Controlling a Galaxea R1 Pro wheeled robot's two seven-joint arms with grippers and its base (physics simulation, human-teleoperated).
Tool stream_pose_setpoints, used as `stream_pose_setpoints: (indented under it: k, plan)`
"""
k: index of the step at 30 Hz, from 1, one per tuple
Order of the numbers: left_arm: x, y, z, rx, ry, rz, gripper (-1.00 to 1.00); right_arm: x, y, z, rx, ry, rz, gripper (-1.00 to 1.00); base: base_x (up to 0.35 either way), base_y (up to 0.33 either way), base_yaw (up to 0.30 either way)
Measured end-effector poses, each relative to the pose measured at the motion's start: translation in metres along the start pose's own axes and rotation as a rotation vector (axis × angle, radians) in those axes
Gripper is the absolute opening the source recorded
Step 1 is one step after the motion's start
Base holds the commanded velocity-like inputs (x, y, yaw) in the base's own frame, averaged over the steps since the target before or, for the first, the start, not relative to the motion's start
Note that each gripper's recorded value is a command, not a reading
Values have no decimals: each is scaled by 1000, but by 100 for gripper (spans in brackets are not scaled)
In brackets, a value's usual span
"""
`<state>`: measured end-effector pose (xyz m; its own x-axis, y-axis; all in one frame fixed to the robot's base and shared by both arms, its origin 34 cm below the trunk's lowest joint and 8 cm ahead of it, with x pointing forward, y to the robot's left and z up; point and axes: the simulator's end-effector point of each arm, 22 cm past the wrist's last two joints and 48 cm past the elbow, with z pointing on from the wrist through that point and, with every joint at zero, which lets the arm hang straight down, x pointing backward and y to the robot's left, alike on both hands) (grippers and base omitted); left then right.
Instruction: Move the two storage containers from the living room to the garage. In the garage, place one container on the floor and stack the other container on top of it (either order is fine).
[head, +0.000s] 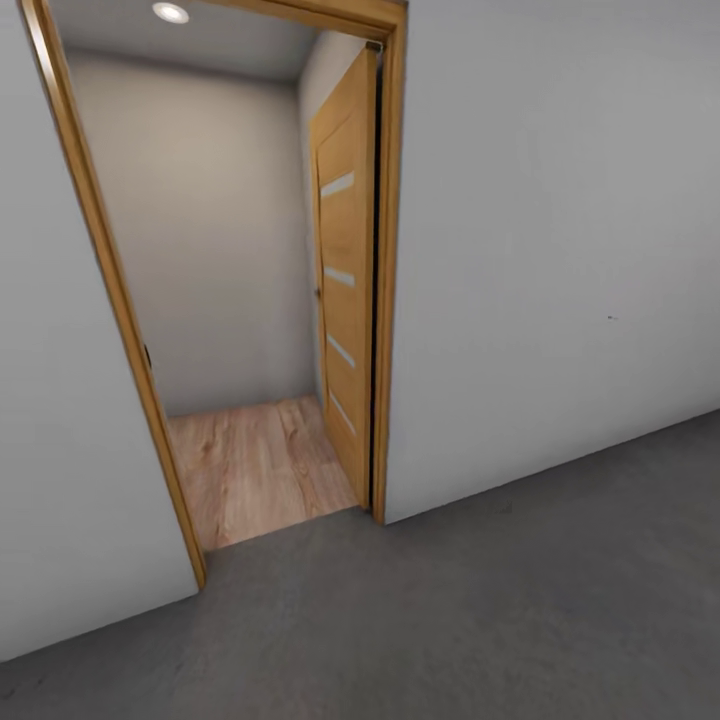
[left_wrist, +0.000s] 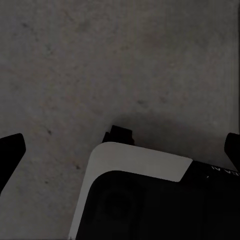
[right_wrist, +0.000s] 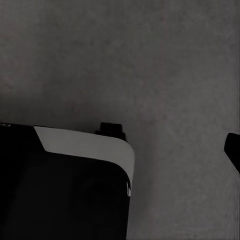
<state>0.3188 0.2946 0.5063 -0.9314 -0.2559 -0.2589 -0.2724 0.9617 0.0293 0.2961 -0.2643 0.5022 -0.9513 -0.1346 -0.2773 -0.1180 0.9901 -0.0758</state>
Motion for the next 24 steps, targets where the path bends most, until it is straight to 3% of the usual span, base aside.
stream_pose_setpoints:
  k: [14, 24]
  plan:
    - [0, 0, 0, 0, 0, 1, 100, 1, 2, 0, 1, 5, 1, 100, 319, 0, 7]
    - [0, 0, 0, 0, -1, 1, 100, 0, 1, 0, 0, 1, 11, 100, 319, 0, 224]
